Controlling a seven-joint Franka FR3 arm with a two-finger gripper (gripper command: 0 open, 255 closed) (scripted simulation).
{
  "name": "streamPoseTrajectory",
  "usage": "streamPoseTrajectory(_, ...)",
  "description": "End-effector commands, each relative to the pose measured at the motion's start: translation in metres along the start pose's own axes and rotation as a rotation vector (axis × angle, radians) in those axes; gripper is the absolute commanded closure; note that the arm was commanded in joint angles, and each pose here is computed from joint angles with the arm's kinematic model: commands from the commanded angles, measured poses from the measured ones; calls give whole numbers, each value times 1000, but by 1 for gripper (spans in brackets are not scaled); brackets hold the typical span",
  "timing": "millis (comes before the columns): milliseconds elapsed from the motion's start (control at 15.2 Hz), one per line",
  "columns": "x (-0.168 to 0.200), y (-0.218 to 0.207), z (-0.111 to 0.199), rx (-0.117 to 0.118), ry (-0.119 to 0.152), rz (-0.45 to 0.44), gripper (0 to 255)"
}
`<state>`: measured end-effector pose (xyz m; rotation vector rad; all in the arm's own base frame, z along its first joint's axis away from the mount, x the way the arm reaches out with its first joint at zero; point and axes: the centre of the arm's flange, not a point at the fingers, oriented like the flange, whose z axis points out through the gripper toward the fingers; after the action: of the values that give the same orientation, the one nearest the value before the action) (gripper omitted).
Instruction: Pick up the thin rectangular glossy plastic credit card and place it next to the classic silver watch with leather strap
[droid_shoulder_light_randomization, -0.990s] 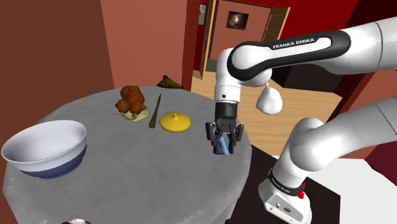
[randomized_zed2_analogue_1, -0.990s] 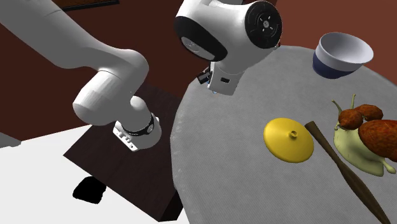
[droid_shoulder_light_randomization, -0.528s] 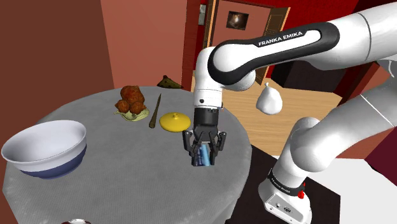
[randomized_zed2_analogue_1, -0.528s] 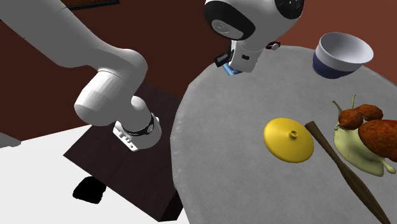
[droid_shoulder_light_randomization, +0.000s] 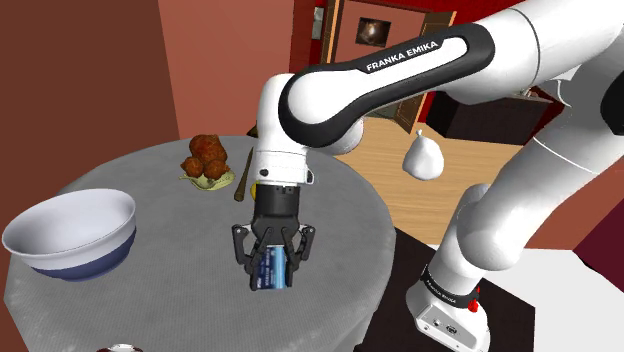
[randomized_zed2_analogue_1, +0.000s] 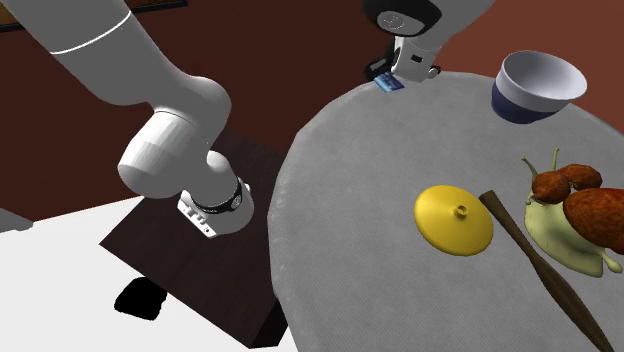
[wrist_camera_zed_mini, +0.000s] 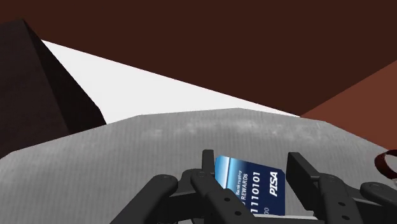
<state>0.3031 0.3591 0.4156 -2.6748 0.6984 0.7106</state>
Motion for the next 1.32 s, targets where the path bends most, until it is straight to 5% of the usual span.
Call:
streamPoseTrajectory(0, -7, -22, 9, 1, -1, 1, 255)
streamPoseTrajectory(660, -38, -137, 48, 1, -1, 1, 255)
streamPoseTrajectory(1254, -13, -130, 88, 1, -1, 1, 255)
